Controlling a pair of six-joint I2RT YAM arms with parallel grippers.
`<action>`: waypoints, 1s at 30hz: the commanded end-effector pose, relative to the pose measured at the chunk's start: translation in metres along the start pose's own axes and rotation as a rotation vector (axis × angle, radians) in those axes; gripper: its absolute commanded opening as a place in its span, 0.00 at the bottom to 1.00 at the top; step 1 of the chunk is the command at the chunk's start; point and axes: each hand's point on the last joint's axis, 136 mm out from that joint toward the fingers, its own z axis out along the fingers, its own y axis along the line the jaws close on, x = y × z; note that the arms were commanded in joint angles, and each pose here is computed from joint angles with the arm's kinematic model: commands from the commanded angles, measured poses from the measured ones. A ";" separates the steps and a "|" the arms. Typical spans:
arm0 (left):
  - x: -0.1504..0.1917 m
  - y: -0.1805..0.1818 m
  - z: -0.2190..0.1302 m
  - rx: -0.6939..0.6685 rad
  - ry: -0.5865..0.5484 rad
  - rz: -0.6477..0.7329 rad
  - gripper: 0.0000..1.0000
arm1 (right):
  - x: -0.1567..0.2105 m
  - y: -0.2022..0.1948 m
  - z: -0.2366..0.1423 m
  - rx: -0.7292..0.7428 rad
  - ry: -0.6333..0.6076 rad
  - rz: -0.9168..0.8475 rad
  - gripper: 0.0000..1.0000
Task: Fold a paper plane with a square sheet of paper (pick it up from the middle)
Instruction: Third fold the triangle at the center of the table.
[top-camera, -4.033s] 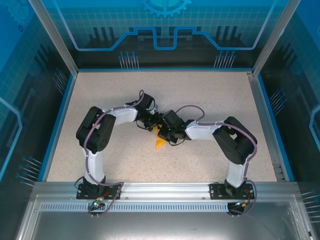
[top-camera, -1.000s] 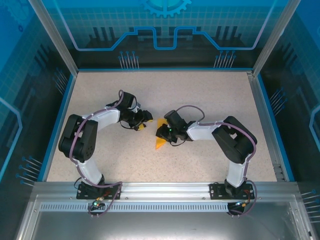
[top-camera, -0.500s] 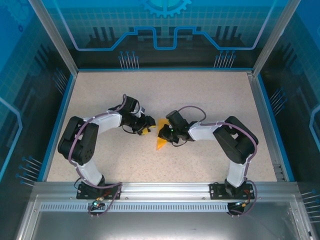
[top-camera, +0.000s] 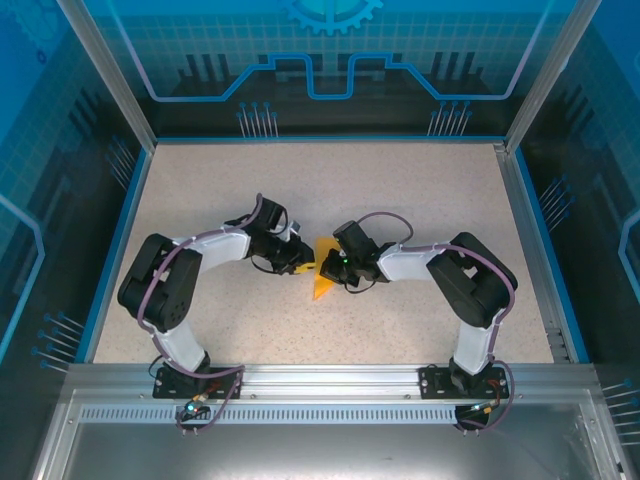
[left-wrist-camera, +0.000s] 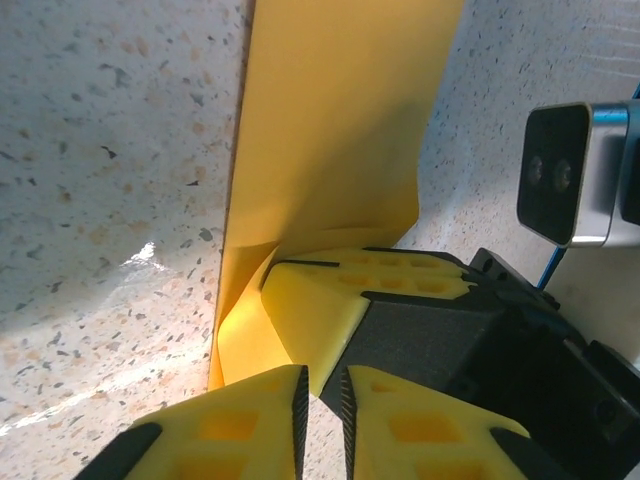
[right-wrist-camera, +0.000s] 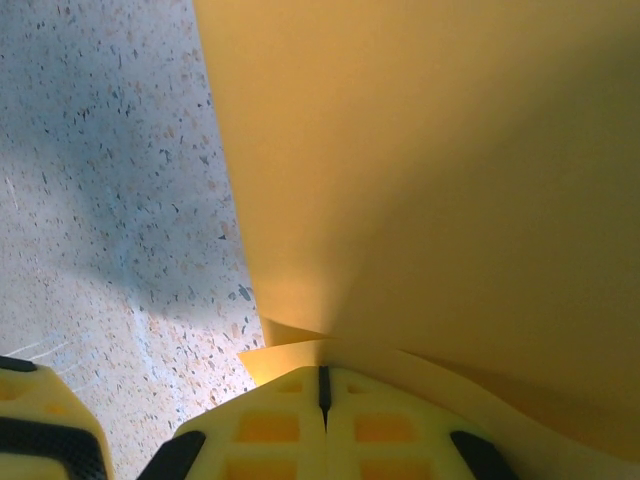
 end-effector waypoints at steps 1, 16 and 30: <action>0.007 0.006 0.008 -0.005 0.042 -0.010 0.15 | 0.011 -0.036 0.000 0.119 0.047 0.041 0.01; 0.004 0.008 0.027 -0.023 0.069 -0.003 0.09 | 0.013 -0.039 0.000 0.134 0.054 0.038 0.01; -0.008 0.014 0.034 -0.061 0.030 -0.007 0.09 | 0.013 -0.041 0.000 0.143 0.058 0.041 0.01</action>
